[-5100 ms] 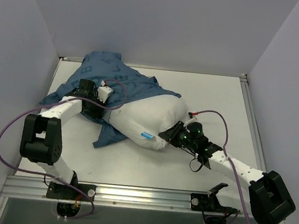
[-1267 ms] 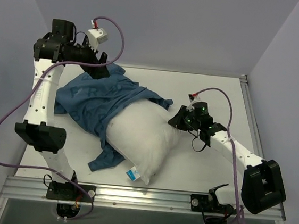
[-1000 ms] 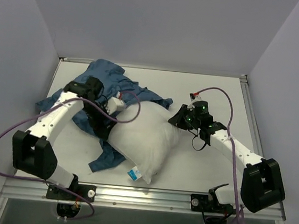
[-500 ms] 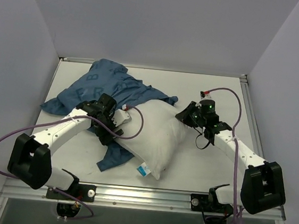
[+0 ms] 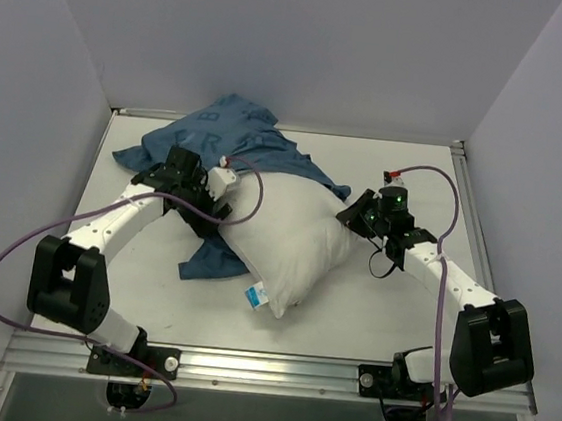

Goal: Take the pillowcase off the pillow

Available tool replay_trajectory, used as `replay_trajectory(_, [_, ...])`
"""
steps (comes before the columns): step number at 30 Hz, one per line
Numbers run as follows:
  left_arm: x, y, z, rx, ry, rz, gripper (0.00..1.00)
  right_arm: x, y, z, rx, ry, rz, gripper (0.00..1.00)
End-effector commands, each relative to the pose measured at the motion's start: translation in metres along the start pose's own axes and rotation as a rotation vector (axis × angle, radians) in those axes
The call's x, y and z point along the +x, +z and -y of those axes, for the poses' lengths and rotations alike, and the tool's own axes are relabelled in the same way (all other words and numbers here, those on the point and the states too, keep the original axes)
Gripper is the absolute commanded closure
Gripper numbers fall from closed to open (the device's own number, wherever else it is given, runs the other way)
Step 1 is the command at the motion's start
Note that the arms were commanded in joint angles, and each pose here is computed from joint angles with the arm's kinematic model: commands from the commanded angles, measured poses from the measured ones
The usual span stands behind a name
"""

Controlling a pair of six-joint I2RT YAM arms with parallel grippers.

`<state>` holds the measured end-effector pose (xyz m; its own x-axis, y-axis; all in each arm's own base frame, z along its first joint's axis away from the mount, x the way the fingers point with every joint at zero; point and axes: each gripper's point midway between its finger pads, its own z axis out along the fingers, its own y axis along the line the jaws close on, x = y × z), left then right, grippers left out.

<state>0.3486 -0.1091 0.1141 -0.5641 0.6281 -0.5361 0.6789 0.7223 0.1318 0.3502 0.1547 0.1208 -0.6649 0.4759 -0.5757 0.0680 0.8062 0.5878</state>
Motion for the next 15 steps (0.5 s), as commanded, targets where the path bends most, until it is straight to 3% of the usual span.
replay_trajectory(1, [0.01, -0.02, 0.075, 0.364, 0.165, 0.104, 0.02, -0.023, -0.002, 0.002, 0.037, -0.012, 0.069, 1.0])
replay_trajectory(4, [0.04, -0.028, 0.093, 0.443, 0.21, 0.039, 0.03, -0.023, -0.003, 0.003, 0.047, -0.018, 0.069, 1.0])
replay_trajectory(8, [0.058, 0.005, 0.055, 0.221, 0.162, -0.037, 0.06, -0.023, -0.002, 0.004, 0.048, -0.021, 0.068, 1.0])
replay_trajectory(15, [0.036, 0.055, 0.067, 0.186, 0.156, 0.0, 0.06, -0.03, -0.006, 0.003, 0.071, -0.058, 0.073, 1.0])
